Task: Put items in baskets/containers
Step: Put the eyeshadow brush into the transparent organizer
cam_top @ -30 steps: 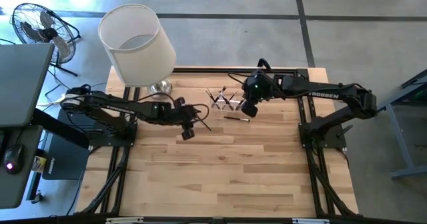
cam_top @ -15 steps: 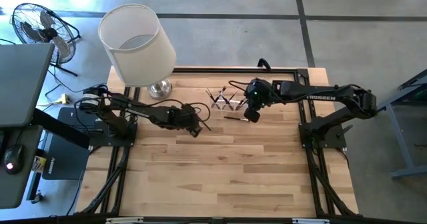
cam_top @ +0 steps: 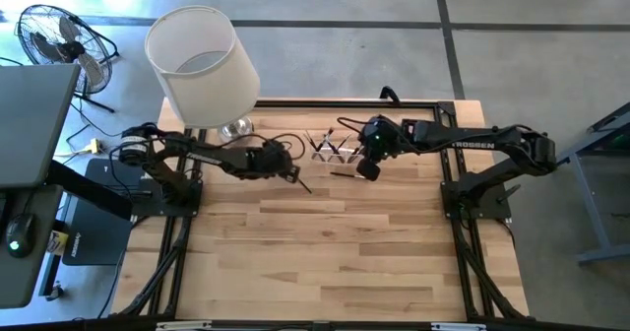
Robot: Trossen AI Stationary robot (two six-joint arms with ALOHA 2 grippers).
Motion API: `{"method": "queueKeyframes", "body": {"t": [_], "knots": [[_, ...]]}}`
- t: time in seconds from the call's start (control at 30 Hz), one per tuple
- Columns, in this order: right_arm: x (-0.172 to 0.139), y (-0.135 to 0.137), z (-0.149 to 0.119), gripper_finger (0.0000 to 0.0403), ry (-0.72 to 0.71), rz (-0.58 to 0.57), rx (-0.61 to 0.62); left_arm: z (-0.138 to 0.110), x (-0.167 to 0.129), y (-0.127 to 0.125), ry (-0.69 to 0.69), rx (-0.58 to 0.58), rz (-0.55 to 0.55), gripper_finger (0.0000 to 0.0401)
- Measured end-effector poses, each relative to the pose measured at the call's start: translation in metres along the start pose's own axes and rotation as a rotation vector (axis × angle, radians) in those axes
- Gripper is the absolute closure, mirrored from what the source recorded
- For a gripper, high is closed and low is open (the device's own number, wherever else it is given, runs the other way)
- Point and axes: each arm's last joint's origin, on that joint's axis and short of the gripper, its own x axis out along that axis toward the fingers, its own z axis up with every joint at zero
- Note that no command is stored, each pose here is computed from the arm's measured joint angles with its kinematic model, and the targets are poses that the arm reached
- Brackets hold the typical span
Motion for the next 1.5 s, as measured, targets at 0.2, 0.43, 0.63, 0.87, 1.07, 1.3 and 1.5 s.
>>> {"method": "queueKeyframes", "body": {"t": [0.2, 0.43, 0.63, 0.87, 1.07, 1.3, 1.5], "knots": [[0.0, 0.001, 0.001, 0.0397, -0.005, 0.02, 0.008, 0.01, 0.008, 0.006, -0.015, -0.014, 0.01, 0.0265], [0.0, 0.001, 0.002, 0.0401, -0.015, 0.021, 0.008, -0.004, 0.031, 0.01, 0.045, 0.022, 0.081, 0.0265], [0.0, 0.001, 0.002, 0.0397, -0.02, 0.024, 0.03, -0.016, 0.036, 0.005, 0.131, 0.034, 0.044, 0.0265], [0.0, 0.002, 0.006, 0.04, -0.055, 0.029, 0.03, -0.029, 0.013, -0.019, 0.195, 0.088, -0.067, 0.0265], [-0.001, 0.003, 0.011, 0.0398, -0.115, 0.041, 0.037, -0.039, 0.0, -0.031, 0.287, 0.138, -0.071, 0.0265], [-0.001, 0.004, 0.013, 0.0397, -0.127, 0.085, 0.038, -0.044, -0.011, -0.034, 0.334, 0.285, -0.037, 0.0265], [-0.001, 0.005, 0.013, 0.0401, -0.123, 0.105, 0.065, -0.039, -0.019, -0.032, 0.341, 0.501, -0.046, 0.0266]]}}
